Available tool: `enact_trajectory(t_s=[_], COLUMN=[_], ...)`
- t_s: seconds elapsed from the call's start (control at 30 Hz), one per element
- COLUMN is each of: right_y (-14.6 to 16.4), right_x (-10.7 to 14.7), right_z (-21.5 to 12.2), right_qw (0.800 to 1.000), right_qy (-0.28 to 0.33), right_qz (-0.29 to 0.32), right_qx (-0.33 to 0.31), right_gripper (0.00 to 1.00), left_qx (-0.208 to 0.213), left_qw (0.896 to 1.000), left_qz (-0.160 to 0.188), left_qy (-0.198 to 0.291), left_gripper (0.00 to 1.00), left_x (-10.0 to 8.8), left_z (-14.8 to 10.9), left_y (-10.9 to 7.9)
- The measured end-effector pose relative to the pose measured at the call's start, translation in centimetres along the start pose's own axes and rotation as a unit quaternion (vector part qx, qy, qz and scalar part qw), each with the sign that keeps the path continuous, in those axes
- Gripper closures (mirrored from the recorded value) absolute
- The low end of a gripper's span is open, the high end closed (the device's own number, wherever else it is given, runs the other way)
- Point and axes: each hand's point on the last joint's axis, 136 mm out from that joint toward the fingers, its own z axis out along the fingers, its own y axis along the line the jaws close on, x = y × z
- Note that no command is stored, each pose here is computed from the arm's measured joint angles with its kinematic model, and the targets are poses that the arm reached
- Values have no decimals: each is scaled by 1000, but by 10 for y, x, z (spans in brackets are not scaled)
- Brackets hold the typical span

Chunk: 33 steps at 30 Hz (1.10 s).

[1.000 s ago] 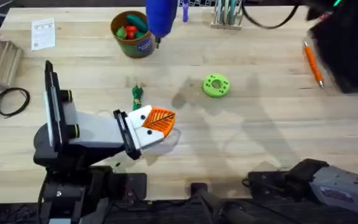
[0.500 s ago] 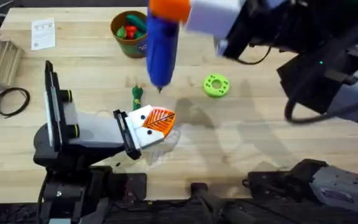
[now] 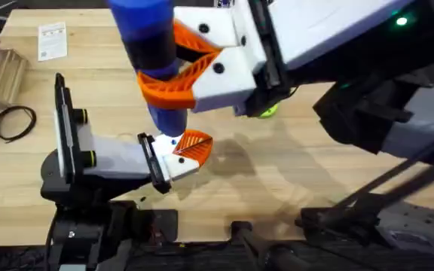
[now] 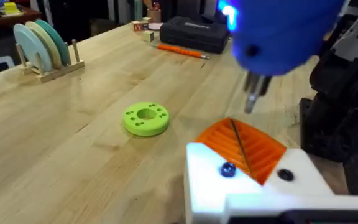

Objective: Pick up the gripper from the table and insert it into the empty holder that is missing its gripper. Then pick up a screw, insert it into the mounting hole, and use the screwdriver to tighten it. Finally, clean up the table by picking up the vegetable and placing it into the bucket.

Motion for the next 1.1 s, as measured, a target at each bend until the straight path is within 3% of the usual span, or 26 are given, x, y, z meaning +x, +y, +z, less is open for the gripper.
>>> enact_trajectory(t_s=[0.47,1.1], right_y=[-2,4], right_x=[19,18], right_z=[7,10], right_qw=[1000,1000], right_qy=[12,10], right_qz=[6,6], right_qx=[-6,-14], right_gripper=[980,980], left_qx=[0,0], left_qw=[1000,1000], left_qz=[0,0], left_qy=[0,0], left_gripper=[996,996], left_x=[0,0], left_z=[0,0], left_y=[0,0])
